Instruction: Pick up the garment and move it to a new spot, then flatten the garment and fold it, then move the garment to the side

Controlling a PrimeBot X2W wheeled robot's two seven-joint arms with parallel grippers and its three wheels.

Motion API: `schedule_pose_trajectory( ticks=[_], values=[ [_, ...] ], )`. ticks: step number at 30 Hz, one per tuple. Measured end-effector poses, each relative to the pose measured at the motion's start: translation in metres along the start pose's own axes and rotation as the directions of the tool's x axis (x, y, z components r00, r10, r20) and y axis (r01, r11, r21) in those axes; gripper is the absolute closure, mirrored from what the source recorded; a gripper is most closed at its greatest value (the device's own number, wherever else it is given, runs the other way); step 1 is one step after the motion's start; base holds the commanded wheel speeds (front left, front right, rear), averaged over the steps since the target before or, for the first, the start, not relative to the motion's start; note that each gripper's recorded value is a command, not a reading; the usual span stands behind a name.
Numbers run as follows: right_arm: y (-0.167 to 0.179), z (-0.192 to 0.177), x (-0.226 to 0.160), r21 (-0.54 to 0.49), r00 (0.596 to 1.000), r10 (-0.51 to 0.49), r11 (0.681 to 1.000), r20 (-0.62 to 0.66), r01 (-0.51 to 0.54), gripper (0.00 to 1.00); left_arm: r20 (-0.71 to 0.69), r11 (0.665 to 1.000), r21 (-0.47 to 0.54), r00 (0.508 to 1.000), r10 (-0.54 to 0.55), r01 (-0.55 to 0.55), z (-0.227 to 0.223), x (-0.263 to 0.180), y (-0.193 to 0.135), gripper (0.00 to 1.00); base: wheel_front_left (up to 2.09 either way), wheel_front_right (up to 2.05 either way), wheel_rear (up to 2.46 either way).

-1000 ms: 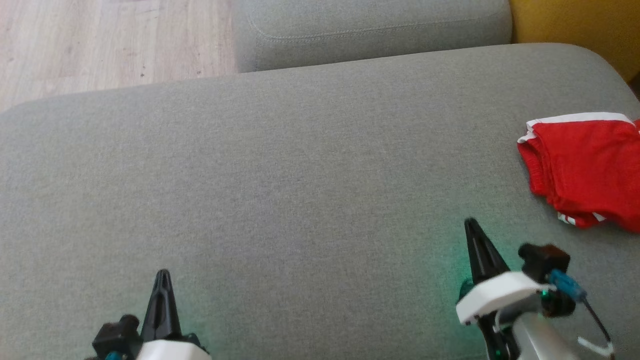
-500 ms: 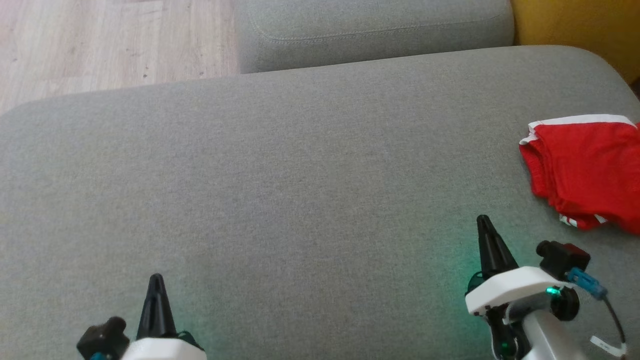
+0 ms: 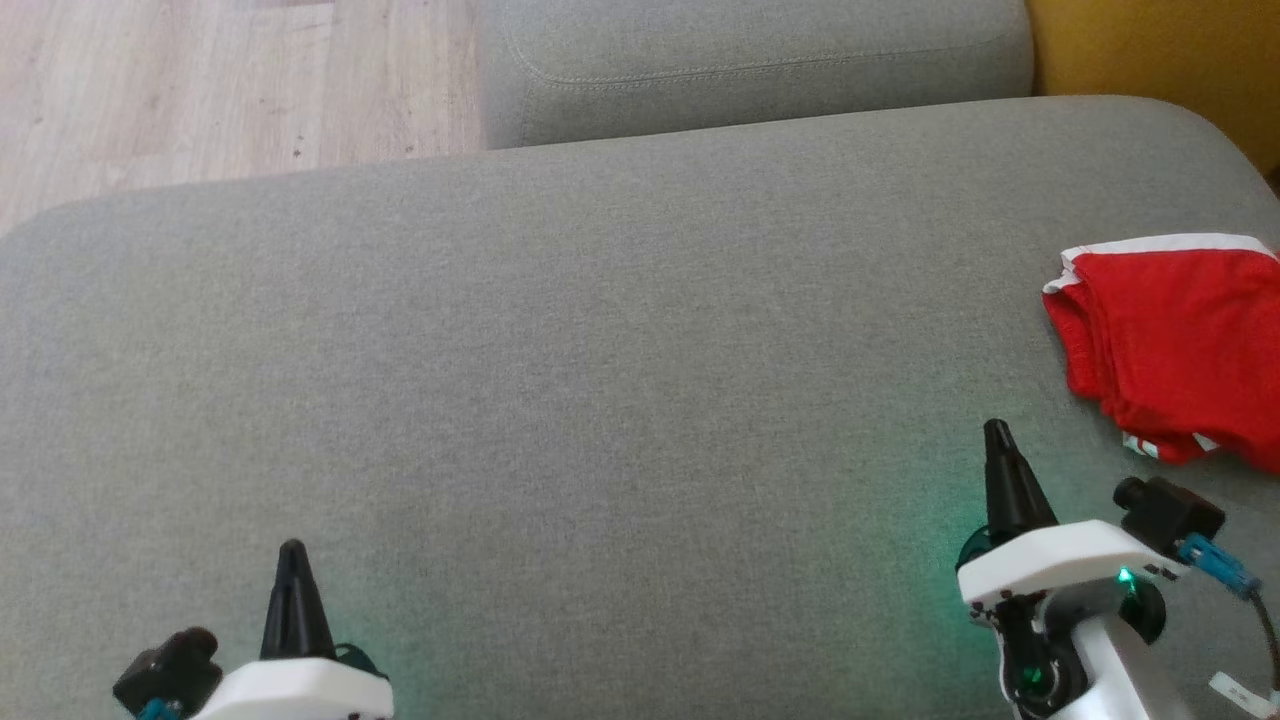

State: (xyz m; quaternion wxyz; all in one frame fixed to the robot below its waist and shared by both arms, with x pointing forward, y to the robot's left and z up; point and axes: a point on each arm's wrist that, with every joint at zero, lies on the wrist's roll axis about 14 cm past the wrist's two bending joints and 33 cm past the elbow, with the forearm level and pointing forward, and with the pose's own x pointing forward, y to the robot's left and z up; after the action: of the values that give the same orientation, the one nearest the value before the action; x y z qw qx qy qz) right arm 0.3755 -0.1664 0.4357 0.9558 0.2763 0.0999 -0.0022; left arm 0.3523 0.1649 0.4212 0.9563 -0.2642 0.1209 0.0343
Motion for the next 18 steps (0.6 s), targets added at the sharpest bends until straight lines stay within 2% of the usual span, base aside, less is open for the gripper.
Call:
schedule_pose_trajectory(
  ticks=[18],
  values=[
    [-0.003,0.014,0.002,0.195,0.999,-0.023,0.981,0.026,0.018,1.0,-0.017,0.98,-0.198,1.0,0.012,-0.015,0.003,0.0,0.003,1.0,0.0,0.0,0.0]
  ],
)
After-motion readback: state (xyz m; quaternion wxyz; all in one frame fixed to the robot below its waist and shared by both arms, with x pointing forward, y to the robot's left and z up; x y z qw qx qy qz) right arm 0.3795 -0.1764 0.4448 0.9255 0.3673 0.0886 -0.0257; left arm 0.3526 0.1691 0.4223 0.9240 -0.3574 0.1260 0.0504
